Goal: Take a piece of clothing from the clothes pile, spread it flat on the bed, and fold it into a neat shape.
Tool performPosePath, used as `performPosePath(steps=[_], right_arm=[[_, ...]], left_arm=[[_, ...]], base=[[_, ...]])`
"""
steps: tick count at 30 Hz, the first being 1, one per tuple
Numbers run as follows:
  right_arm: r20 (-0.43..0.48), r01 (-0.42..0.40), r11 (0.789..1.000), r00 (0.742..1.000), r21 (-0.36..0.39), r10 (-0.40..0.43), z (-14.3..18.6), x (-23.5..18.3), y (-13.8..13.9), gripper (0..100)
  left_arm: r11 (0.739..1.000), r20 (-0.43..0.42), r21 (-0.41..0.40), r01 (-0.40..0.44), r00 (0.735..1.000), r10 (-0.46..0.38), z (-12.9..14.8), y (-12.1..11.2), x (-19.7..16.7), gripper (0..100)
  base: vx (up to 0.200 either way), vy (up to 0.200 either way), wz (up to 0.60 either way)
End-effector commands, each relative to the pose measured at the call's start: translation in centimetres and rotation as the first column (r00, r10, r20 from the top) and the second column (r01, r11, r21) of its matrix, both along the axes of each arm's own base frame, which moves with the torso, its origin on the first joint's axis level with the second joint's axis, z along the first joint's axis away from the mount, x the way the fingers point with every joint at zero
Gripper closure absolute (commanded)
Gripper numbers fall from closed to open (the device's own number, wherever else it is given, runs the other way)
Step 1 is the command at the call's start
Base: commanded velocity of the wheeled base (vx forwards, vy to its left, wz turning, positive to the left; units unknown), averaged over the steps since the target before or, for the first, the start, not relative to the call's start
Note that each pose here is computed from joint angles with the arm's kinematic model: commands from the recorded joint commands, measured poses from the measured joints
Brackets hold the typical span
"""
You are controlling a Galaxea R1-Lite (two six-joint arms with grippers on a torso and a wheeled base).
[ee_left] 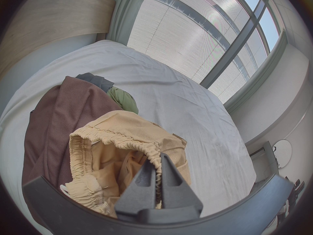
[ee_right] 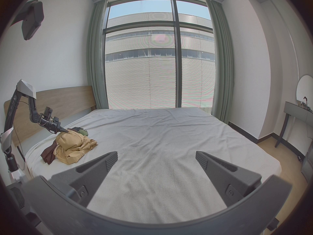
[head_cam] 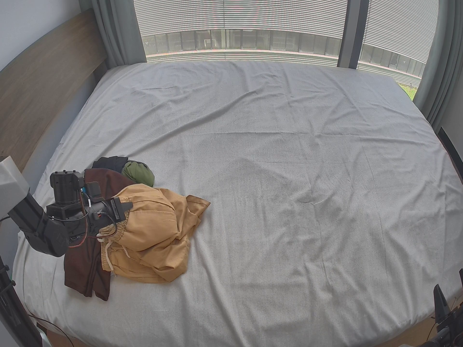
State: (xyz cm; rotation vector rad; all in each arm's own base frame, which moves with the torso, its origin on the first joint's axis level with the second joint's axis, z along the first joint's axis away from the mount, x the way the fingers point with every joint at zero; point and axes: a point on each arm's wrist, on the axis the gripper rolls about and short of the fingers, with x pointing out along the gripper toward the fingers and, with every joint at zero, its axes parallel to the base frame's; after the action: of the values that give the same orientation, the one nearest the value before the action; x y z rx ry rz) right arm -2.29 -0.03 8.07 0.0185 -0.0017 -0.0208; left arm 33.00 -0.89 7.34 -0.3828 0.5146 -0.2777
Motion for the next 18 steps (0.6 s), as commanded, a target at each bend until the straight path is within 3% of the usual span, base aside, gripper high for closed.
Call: performPosePath(steps=[1,7,18], right_arm=[[-0.001,0.001,1.0,1.0,0.0,-0.001,-0.5,0.0,0.0,0],[-0.001,0.001,1.0,1.0,0.0,-0.001,-0.5,0.0,0.0,0],[-0.001,0.001,1.0,1.0,0.0,-0.001,-0.5,0.0,0.0,0]], left_arm=[[0.999,0.01,-0.025,0.021,1.0,-0.021,0.6,-1.0,-0.2,100],[0.99,0.078,-0.129,0.062,0.996,-0.053,3.5,-3.3,-1.0,100],[0.972,0.183,-0.143,0.185,0.97,-0.158,5.4,-6.5,-1.7,100]], base=[[0.0,0.0,0.0],[0.0,0.0,0.0],[0.0,0.0,0.0]])
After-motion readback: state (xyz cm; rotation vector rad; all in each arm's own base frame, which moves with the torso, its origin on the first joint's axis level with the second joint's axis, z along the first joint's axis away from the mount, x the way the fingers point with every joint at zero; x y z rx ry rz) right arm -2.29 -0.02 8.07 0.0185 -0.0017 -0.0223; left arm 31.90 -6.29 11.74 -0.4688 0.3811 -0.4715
